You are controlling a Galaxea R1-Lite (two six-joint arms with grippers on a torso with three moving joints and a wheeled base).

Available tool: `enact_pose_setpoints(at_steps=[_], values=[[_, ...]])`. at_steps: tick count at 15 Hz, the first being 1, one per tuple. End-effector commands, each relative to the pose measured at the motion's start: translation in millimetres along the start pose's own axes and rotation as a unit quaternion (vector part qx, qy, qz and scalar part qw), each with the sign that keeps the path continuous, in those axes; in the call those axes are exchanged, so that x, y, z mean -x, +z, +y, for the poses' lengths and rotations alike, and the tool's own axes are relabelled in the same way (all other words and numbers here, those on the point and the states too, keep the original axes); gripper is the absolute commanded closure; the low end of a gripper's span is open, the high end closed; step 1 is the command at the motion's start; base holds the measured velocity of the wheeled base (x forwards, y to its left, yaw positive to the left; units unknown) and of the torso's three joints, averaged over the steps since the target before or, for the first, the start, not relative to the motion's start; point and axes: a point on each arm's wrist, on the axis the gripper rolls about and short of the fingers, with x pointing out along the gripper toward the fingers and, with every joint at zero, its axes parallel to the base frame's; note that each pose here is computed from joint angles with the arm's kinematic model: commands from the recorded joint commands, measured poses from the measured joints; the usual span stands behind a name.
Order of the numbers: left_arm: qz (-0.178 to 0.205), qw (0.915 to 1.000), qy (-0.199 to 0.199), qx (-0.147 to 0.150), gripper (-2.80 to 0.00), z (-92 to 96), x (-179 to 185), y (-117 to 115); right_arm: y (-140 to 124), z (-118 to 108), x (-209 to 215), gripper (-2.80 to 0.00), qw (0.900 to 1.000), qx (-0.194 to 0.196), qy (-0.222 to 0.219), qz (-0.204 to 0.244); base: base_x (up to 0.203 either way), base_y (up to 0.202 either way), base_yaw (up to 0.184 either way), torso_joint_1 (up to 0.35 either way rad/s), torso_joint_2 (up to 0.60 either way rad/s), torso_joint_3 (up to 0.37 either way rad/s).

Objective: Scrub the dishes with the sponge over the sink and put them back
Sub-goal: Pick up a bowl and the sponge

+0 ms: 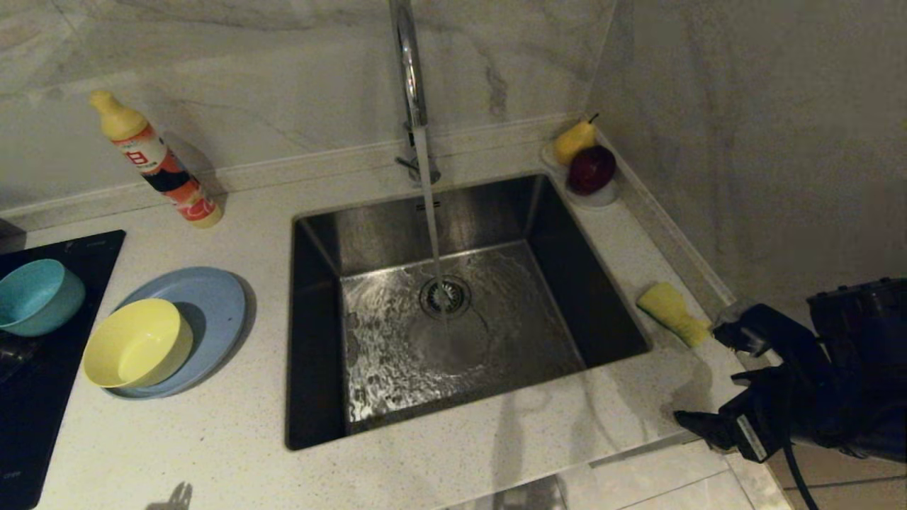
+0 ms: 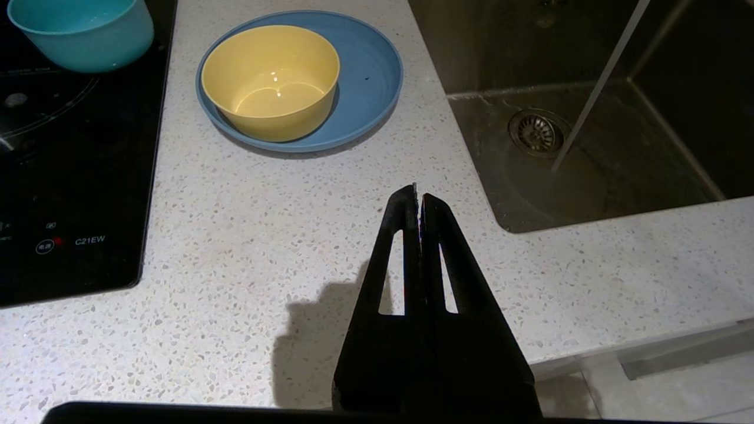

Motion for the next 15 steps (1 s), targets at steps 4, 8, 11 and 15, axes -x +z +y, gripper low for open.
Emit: enact_pose_setpoints(at_steps=[4,8,11,15], values=[[0.020,0.9998,0.001,0.000,0.00,0.2,-2,-11,2,-19,-20,-2.80,0.999,0.020,-0.029,0.011,0.000,0.000,0.000,0.000,0.00,0.000],[0.020,0.9998,0.001,0.000,0.00,0.2,-2,-11,11,-25,-25,-2.80,0.999,0.021,-0.031,0.004,0.000,0.000,0.000,0.000,0.00,0.000],[0.020,0.9998,0.001,0.000,0.00,0.2,-2,-11,13,-25,-31,-2.80,0.999,0.020,-0.029,0.007,0.000,0.000,0.000,0.000,0.00,0.000],[0.020,0.9998,0.001,0.000,0.00,0.2,-2,-11,17,-26,-36,-2.80,0.999,0.020,-0.027,0.006,0.000,0.000,0.000,0.000,0.00,0.000]])
